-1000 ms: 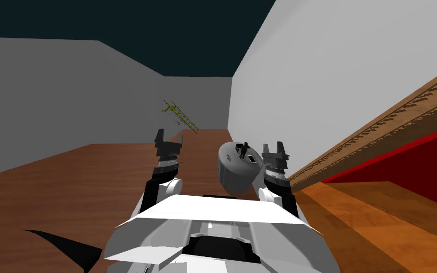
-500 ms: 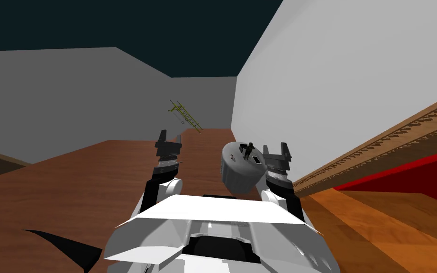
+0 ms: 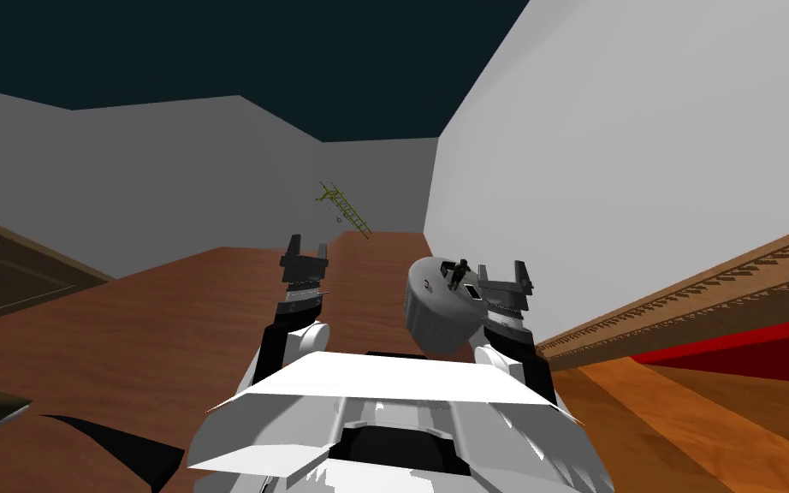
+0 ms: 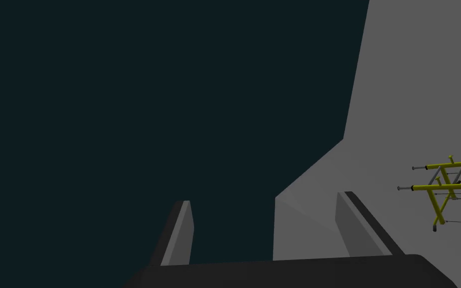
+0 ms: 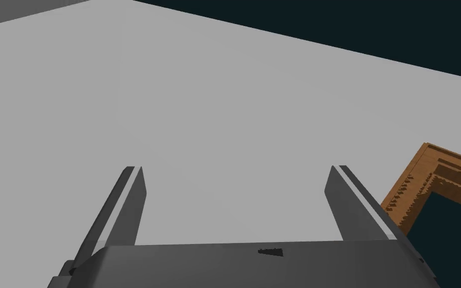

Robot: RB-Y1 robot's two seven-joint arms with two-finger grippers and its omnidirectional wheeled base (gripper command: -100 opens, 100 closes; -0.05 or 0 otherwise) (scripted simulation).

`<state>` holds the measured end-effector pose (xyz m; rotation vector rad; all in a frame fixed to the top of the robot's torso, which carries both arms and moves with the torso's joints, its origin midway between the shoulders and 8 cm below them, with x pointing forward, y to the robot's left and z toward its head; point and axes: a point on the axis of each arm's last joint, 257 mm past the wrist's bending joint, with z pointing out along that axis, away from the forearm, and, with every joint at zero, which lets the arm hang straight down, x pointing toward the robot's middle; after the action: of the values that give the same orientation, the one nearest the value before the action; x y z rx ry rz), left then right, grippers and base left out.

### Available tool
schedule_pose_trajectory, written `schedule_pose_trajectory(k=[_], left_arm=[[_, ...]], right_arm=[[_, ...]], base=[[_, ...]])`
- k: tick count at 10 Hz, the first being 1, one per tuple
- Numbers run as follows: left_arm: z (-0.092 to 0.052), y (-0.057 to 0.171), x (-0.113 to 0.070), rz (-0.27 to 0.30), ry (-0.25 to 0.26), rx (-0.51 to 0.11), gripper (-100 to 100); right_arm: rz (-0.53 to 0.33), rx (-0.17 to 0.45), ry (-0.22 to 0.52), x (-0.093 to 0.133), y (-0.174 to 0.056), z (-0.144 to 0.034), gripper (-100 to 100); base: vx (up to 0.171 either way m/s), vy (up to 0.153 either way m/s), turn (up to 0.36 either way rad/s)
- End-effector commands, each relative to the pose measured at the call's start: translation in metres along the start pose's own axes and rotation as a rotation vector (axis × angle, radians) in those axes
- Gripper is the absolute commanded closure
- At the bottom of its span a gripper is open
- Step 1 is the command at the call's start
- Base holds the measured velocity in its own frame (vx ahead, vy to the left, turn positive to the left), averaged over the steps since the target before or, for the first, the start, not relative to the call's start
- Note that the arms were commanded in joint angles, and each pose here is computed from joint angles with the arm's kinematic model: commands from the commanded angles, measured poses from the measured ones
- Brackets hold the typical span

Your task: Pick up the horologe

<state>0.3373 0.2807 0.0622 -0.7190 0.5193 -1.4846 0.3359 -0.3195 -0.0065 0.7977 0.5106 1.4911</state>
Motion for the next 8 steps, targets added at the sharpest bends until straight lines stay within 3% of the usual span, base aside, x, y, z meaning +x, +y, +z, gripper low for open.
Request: schedule_pose_trajectory(k=[1, 8], left_arm=[[0.0, 0.0, 0.0, 0.0, 0.0, 0.0, 0], [0.0, 0.0, 0.0, 0.0, 0.0, 0.0, 0]], right_arm=[[0.033, 0.002, -0.024, -0.007, -0.001, -0.002, -100], [0.164, 0.028, -0.149, -0.045, -0.012, -0.017, -100]], base=[[-0.018, 0.055, 0.081], [-0.012, 0.054, 0.135]])
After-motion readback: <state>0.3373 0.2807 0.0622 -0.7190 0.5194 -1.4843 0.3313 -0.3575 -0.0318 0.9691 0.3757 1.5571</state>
